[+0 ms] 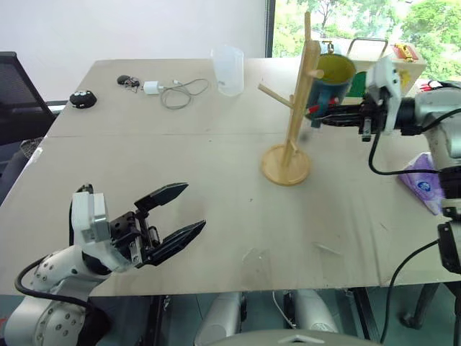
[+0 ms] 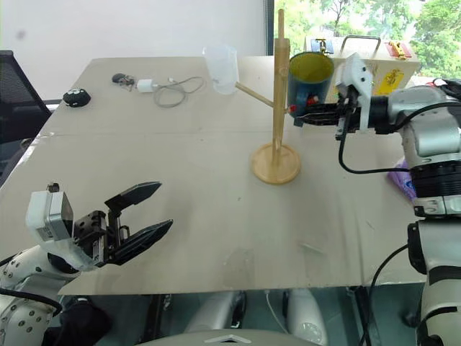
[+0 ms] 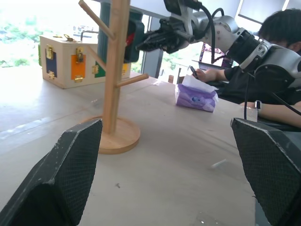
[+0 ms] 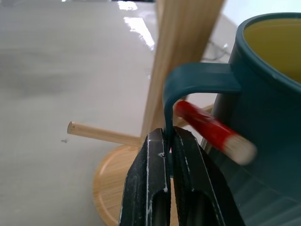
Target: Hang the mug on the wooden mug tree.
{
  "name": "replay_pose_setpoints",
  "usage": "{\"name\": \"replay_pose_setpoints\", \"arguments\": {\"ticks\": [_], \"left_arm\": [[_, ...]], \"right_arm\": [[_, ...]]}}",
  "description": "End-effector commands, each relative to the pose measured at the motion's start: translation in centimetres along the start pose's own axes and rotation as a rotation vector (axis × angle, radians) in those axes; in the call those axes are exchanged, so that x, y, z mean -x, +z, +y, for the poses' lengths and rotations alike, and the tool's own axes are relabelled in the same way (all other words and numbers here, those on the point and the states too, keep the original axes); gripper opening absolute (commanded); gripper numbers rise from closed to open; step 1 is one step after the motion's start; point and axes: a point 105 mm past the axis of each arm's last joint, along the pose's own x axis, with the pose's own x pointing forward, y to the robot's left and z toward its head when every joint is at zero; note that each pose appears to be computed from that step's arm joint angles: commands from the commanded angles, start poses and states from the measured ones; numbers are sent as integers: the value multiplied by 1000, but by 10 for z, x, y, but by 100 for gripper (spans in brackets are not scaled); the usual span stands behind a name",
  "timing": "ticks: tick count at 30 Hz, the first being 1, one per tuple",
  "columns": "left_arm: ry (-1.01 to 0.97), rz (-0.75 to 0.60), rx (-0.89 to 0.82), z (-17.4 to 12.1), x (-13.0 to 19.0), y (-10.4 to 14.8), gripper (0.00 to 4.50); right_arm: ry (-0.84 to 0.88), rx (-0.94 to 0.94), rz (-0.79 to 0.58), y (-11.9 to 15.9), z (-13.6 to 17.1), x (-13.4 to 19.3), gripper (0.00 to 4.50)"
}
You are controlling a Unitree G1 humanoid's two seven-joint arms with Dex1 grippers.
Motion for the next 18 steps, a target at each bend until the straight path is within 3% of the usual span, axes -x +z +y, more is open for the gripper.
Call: {"name": "replay_pose_setpoints", "arguments": {"ticks": [1,5,12,18], "left_arm": [[-7,-23,-44,-4,-4,11,450],[27,-30,-38,-2,-6,14,450],[35,16,9,-3,-17,10,450],[52,117,43,-2,-20,-5,450]], "right_arm": [[24,70,-23,22,1,7,102],[12,80,-66,38,13,20,254],[-110,21,-114,48,34,52,254],[-245,-99,-92,20,59,75,254]]}}
